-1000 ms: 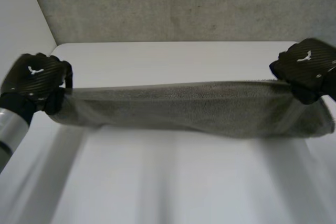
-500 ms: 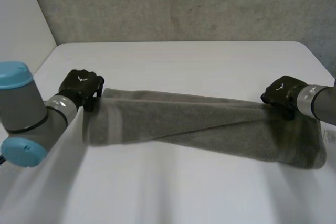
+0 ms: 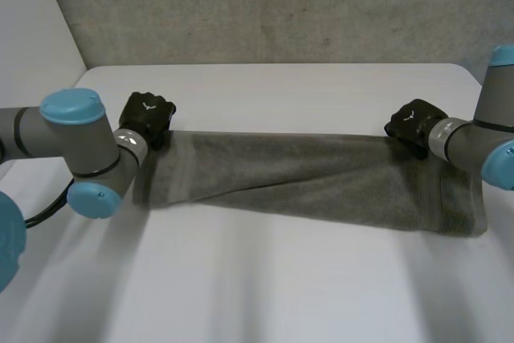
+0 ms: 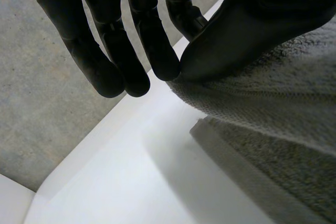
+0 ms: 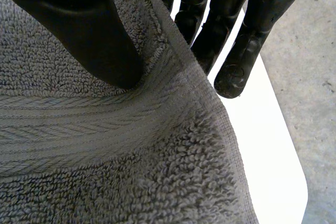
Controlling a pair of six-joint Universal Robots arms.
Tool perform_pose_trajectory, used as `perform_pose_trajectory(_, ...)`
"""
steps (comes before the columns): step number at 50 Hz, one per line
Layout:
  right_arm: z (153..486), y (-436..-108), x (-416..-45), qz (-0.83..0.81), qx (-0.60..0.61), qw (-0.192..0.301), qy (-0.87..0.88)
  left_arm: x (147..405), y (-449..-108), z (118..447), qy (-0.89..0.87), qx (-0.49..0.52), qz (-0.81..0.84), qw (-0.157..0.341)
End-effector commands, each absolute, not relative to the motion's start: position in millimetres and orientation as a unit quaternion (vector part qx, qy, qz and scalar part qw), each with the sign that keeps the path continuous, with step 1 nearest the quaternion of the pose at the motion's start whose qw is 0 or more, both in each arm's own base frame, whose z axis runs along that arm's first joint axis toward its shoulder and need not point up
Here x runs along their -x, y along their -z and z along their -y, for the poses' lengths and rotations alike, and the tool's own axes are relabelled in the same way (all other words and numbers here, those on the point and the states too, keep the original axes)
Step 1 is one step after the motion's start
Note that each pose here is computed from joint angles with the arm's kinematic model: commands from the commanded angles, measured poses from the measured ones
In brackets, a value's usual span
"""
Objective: Fold the towel.
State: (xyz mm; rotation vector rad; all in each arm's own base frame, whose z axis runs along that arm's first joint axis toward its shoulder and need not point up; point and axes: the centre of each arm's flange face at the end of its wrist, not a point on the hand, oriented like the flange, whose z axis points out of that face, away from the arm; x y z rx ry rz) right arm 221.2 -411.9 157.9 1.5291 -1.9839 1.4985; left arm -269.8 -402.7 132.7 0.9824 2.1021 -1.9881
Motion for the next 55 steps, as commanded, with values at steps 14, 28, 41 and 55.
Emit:
perform_pose_trajectory(14,429,-135,-239,0.656,-0.520,0.119,-0.534,292,-131,423,0.687,-0.334,-0.642,0.061)
perform_pose_trajectory(28,433,-189,-240,0.657,-0.439,0.113,-0.603,304,-143,414,0.695,-0.333,-0.634,0.063)
perform_pose_trajectory(41,349,-264,-216,0.680,-0.395,0.083,-0.612,266,-222,354,0.711,-0.290,-0.635,0.080)
perform_pose_trajectory(55,314,-174,-147,0.774,-0.349,0.093,-0.520,241,-173,277,0.667,-0.293,-0.684,0.030)
